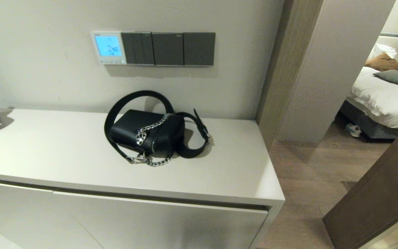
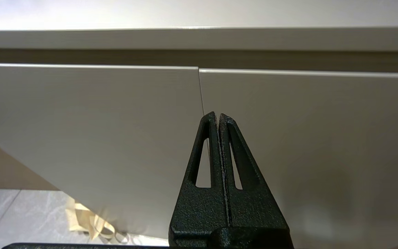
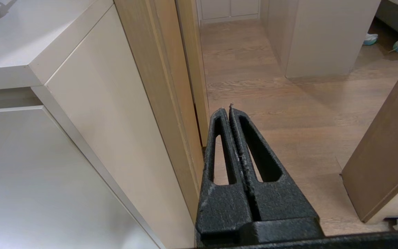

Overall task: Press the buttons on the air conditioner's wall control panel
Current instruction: Turn off the central air conditioner

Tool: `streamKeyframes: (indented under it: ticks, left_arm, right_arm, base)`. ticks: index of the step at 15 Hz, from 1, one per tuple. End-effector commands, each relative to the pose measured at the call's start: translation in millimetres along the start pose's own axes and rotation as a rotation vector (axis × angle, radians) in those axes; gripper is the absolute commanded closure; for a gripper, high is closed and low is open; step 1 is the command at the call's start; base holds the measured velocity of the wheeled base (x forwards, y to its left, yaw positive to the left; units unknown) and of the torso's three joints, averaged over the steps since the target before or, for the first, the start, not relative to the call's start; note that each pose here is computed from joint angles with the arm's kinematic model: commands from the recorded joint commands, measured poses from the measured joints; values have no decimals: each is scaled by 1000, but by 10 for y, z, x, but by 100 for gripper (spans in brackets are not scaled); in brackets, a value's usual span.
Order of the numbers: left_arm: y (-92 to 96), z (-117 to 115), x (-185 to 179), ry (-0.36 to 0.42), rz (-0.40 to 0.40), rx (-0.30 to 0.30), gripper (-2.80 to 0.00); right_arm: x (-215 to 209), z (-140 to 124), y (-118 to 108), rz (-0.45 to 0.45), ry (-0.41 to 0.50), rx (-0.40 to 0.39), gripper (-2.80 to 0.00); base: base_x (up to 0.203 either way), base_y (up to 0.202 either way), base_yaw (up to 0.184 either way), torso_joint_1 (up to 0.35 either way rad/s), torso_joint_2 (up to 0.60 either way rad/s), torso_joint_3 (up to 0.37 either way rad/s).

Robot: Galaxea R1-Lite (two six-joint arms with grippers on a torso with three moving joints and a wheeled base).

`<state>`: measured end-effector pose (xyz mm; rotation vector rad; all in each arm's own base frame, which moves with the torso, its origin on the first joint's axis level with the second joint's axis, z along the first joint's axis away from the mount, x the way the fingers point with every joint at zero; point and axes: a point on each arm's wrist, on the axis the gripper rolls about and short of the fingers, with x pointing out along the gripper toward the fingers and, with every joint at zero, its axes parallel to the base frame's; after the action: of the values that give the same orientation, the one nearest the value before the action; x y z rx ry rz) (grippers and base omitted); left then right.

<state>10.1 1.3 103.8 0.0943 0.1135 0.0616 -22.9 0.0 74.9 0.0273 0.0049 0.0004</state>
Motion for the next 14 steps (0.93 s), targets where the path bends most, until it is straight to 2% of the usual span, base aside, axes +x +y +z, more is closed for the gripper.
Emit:
streamKeyframes:
  ticks: [1, 5, 8, 14]
  left_arm:
    - [-1, -25, -37, -19, -1, 2, 0]
    - [-6, -74, -41, 18, -7, -6, 0]
    - [-5, -93, -80, -1, -3, -1, 0]
    - [-17, -187, -145, 10, -31, 3, 0]
  right_arm:
    - [2, -4, 0, 0, 3, 0, 0]
    - [2, -4, 0, 1, 3, 0, 0]
    - [3, -9, 0, 1, 4, 0, 0]
    - [2, -5, 0, 1, 3, 0, 0]
  base:
    - [0, 0, 0, 0, 0, 0]
    - [0, 0, 0, 0, 0, 0]
    - [0, 0, 0, 0, 0, 0]
    - [0, 0, 0, 0, 0, 0]
